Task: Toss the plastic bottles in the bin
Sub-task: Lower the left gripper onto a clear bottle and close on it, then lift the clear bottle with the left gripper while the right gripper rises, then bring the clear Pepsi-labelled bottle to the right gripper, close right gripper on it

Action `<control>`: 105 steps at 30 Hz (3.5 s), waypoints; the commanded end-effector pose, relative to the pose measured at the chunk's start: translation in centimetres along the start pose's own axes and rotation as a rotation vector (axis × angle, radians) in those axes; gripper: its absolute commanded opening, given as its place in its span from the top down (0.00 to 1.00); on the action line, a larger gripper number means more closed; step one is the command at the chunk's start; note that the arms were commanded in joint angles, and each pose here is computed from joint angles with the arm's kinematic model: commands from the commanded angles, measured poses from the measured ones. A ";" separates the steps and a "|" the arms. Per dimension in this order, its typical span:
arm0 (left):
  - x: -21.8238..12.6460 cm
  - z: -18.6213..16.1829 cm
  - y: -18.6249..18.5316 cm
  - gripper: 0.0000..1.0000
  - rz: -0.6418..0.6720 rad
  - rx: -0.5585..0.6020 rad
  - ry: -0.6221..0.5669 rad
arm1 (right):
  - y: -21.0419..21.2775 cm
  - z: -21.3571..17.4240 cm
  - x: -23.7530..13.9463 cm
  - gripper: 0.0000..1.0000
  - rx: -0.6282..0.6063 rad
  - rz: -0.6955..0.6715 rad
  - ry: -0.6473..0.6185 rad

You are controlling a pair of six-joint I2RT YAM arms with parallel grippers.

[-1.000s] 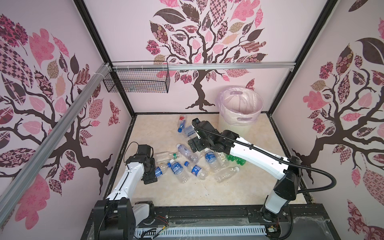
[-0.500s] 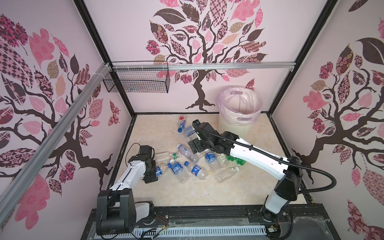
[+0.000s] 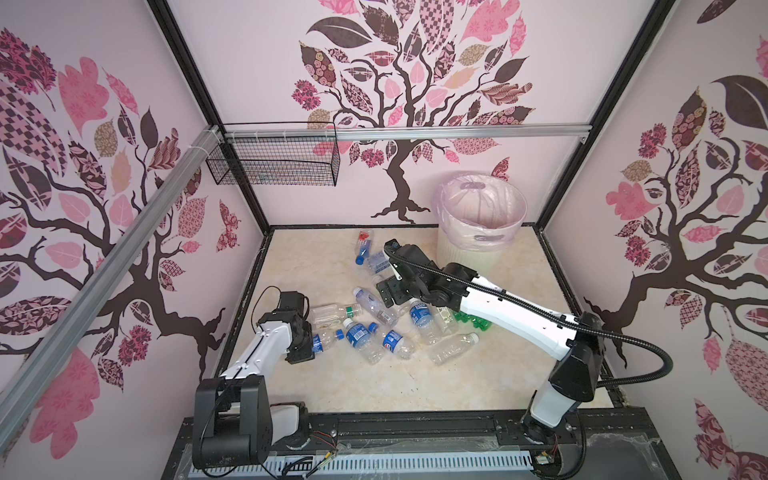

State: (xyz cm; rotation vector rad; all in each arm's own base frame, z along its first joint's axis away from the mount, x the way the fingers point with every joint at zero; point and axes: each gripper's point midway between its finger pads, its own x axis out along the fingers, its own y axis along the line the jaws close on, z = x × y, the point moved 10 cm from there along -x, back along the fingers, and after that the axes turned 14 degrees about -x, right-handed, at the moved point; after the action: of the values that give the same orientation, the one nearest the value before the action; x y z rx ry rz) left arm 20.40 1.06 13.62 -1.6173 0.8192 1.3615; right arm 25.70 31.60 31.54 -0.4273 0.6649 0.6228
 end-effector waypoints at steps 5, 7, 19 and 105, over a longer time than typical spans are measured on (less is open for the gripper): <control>-0.9 0.1 -0.6 0.53 -0.027 0.041 -0.012 | -0.6 0.4 -1.9 0.00 0.047 -0.027 -0.039; -1.4 -0.1 -1.0 0.53 -0.036 0.059 -0.007 | -0.8 0.4 -2.1 0.00 0.049 -0.039 -0.038; -5.4 -1.7 -4.1 0.52 -0.139 0.213 0.062 | -3.3 0.8 -2.9 0.01 0.114 -0.121 -0.049; -25.8 -26.8 -12.3 0.52 -0.775 1.104 0.771 | -11.3 5.8 -4.3 0.36 0.356 0.230 -0.321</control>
State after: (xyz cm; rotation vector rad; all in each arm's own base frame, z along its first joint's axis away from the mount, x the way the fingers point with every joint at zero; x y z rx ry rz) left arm 37.49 -18.31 41.71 -1.2272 0.9567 -0.2711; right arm 32.27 24.38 40.21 0.0759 0.5350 0.7411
